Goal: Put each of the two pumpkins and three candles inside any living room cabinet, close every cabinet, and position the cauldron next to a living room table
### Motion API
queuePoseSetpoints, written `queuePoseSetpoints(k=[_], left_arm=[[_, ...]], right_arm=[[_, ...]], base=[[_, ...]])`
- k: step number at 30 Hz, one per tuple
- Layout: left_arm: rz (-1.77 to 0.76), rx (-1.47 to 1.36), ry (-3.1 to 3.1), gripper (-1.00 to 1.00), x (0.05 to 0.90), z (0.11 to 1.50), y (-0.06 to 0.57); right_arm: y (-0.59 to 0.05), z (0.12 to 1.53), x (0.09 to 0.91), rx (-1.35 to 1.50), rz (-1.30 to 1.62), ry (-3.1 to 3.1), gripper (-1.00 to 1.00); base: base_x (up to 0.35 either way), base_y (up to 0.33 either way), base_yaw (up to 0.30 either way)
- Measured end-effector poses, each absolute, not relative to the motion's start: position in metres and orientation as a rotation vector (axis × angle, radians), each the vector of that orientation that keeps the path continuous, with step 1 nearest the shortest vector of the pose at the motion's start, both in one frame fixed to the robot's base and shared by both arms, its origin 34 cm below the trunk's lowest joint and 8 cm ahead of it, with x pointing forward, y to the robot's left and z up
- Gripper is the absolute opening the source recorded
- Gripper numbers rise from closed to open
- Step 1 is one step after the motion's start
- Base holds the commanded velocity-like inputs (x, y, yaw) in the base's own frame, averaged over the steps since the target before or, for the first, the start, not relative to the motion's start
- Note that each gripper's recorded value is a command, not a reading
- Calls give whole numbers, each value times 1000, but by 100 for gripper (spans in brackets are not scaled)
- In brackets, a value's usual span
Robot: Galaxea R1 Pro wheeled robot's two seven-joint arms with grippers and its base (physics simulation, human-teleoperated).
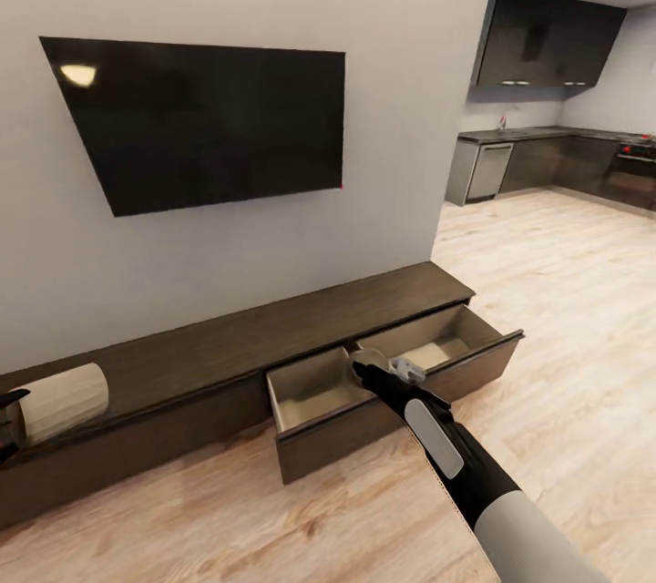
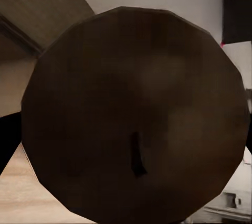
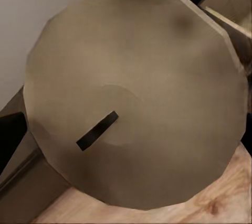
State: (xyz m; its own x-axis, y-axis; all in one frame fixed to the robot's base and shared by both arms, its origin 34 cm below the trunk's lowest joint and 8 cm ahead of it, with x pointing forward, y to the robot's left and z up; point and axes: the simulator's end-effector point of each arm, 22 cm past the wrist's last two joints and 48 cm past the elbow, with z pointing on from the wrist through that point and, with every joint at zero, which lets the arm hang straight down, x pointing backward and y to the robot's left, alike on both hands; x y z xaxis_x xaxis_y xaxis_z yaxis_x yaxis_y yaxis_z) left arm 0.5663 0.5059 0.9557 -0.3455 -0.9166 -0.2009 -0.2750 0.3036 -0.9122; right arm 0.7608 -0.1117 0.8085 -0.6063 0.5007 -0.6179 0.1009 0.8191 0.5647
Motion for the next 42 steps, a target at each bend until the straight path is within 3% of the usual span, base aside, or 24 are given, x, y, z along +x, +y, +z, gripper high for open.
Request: queuePoseSetpoints(k=[14, 42], left_arm=[[-1060, -1065, 1811, -100, 567, 955, 501], [-1044, -1061, 1845, -100, 566, 947, 497]], right_arm=[[-115, 812, 763, 449, 608, 2154, -100], [-116, 814, 765, 455, 606, 2143, -100]], base=[[235, -243, -250], [209, -260, -6]])
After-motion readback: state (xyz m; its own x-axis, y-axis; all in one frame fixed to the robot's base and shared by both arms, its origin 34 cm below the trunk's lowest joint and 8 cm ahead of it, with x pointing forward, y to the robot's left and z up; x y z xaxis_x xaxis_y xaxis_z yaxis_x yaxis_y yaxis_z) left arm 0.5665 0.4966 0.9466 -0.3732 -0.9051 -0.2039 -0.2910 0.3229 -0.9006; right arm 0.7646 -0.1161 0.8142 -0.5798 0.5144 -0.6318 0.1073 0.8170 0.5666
